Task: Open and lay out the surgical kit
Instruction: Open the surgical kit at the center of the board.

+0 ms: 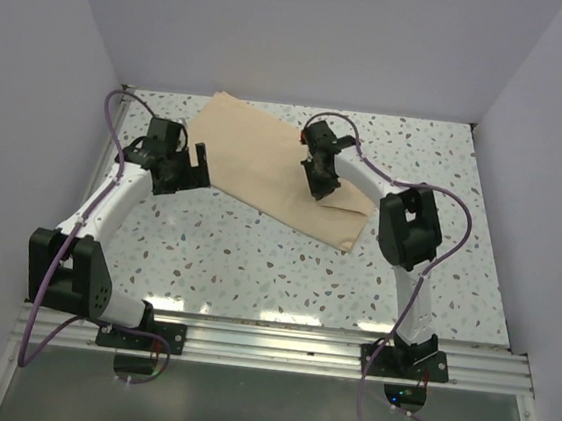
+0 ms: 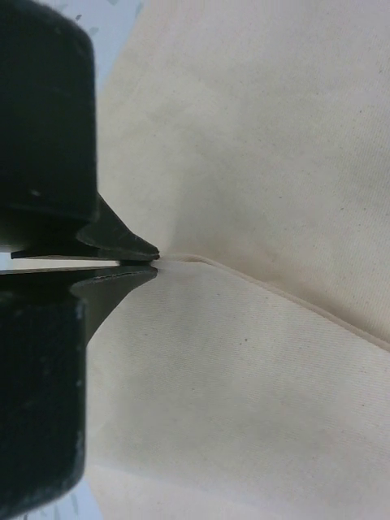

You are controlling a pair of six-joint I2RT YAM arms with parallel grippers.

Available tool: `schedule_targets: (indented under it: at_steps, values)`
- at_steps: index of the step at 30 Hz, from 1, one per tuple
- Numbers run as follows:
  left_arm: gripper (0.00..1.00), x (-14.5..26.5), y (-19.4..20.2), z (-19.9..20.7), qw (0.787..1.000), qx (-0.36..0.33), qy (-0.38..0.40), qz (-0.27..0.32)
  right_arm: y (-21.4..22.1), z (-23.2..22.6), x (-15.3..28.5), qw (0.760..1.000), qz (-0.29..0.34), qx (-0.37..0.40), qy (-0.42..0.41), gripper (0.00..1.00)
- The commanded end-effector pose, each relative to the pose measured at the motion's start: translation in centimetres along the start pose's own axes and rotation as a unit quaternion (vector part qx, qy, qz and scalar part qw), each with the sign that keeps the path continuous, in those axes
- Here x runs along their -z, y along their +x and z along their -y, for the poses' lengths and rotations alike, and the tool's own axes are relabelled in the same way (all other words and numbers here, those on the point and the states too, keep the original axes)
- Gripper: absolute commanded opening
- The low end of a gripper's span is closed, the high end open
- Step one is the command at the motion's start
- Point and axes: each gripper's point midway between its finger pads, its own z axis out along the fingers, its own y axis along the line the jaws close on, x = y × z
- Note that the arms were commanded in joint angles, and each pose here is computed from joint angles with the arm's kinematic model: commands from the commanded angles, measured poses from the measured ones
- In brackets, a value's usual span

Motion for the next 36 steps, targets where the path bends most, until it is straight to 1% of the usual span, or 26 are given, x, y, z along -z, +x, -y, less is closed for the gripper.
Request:
schedule_targets:
  at_steps: [1, 2, 3, 6, 7, 8, 9, 10, 11, 13, 14, 16, 17, 18, 20, 21, 22, 24, 26, 27, 28, 29, 34, 36]
  values:
    - [0.98, 1.4, -4.1, 1.1, 0.999, -0.004, 0.01, 0.053, -2.9, -0.6, 6.9, 0.998, 0.062, 0.003, -0.021, 0.0]
    - [0.98, 2.0, -5.1, 1.5, 0.998, -0.005, 0.014, 0.062, -3.1, -1.0, 8.2, 0.997, 0.073, 0.005, -0.031, 0.0]
    - [0.99, 2.2, -5.9, 1.1, 0.997, -0.005, 0.0, 0.074, -3.0, -1.6, 8.8, 0.996, 0.075, 0.009, -0.039, 0.0]
    - [0.99, 2.8, -8.2, 1.7, 0.996, -0.005, 0.001, 0.094, -1.4, -4.9, 11.4, 0.993, 0.07, 0.035, -0.084, 0.0]
    - [0.99, 3.1, -8.8, 1.9, 0.995, -0.003, 0.003, 0.1, -0.4, -7.1, 12.3, 0.99, 0.066, 0.053, -0.109, 0.0]
    - [0.99, 4.0, -10.3, 2.2, 0.993, -0.001, 0.006, 0.119, 0.2, -8.1, 13.9, 0.988, 0.074, 0.061, -0.124, 0.0]
    - [1.0, 4.3, -11.0, 2.4, 0.992, 0.0, 0.007, 0.126, 1.8, -9.1, 14.1, 0.987, 0.06, 0.071, -0.134, 0.0]
    - [1.0, 4.4, -11.7, 2.5, 0.991, 0.002, 0.008, 0.131, 3.5, -11.2, 14.9, 0.983, 0.051, 0.091, -0.153, 0.0]
    - [1.0, 5.3, -13.2, 2.8, 0.989, 0.005, 0.012, 0.149, 4.8, -12.3, 15.9, 0.979, 0.048, 0.102, -0.168, 0.0]
    - [1.0, 5.4, -14.3, 3.0, 0.988, 0.009, 0.012, 0.156, 9.0, -13.8, 18.0, 0.975, 0.035, 0.124, -0.182, 0.0]
    - [0.99, 5.9, -15.1, 3.3, 0.986, 0.011, 0.015, 0.167, 10.5, -13.9, 18.4, 0.975, 0.029, 0.13, -0.179, 0.0]
    - [0.99, 5.7, -15.5, 3.4, 0.985, 0.015, 0.016, 0.169, 14.9, -13.5, 19.8, 0.975, 0.009, 0.13, -0.178, 0.0]
    - [1.0, 5.7, -15.7, 3.6, 0.985, 0.017, 0.02, 0.172, 16.3, -13.0, 20.1, 0.977, 0.002, 0.127, -0.174, 0.0]
    - [0.99, 5.4, -15.6, 3.6, 0.985, 0.022, 0.022, 0.171, 18.6, -11.9, 20.9, 0.978, -0.008, 0.114, -0.172, 0.0]
    - [0.99, 4.8, -15.2, 3.7, 0.985, 0.027, 0.028, 0.166, 20.5, -10.4, 21.5, 0.982, -0.013, 0.093, -0.162, 0.0]
    - [0.99, 4.6, -15.0, 3.8, 0.985, 0.032, 0.032, 0.165, 22.0, -9.1, 21.2, 0.987, -0.029, 0.076, -0.141, 0.0]
    - [0.99, 4.3, -14.8, 3.8, 0.985, 0.035, 0.034, 0.163, 22.4, -8.3, 22.1, 0.988, -0.014, 0.065, -0.143, 0.0]
    - [0.99, 3.3, -14.0, 3.9, 0.987, 0.042, 0.041, 0.153, 23.8, -6.4, 21.9, 0.992, -0.02, 0.052, -0.112, 0.0]
    - [0.99, 2.6, -13.6, 3.9, 0.987, 0.048, 0.041, 0.146, 24.4, -5.6, 22.5, 0.994, -0.014, 0.032, -0.105, 0.0]
    - [0.99, 2.3, -13.3, 4.2, 0.988, 0.05, 0.049, 0.139, 25.1, -4.8, 22.5, 0.995, -0.022, 0.024, -0.092, 0.21]
    - [0.99, 2.1, -13.3, 4.2, 0.988, 0.05, 0.05, 0.137, 25.2, -4.5, 22.4, 0.996, -0.021, 0.008, -0.082, 0.91]
    - [0.99, 2.2, -13.5, 4.3, 0.988, 0.05, 0.052, 0.14, 25.5, -4.5, 22.5, 0.996, -0.022, 0.004, -0.086, 0.99]
    - [0.99, 1.8, -14.0, 4.1, 0.988, 0.045, 0.042, 0.14, 23.9, -5.0, 23.2, 0.995, 0.01, -0.025, -0.094, 0.98]
    - [0.99, 1.8, -14.3, 4.2, 0.988, 0.04, 0.041, 0.14, 21.6, -5.0, 24.0, 0.995, 0.049, -0.04, -0.083, 0.99]
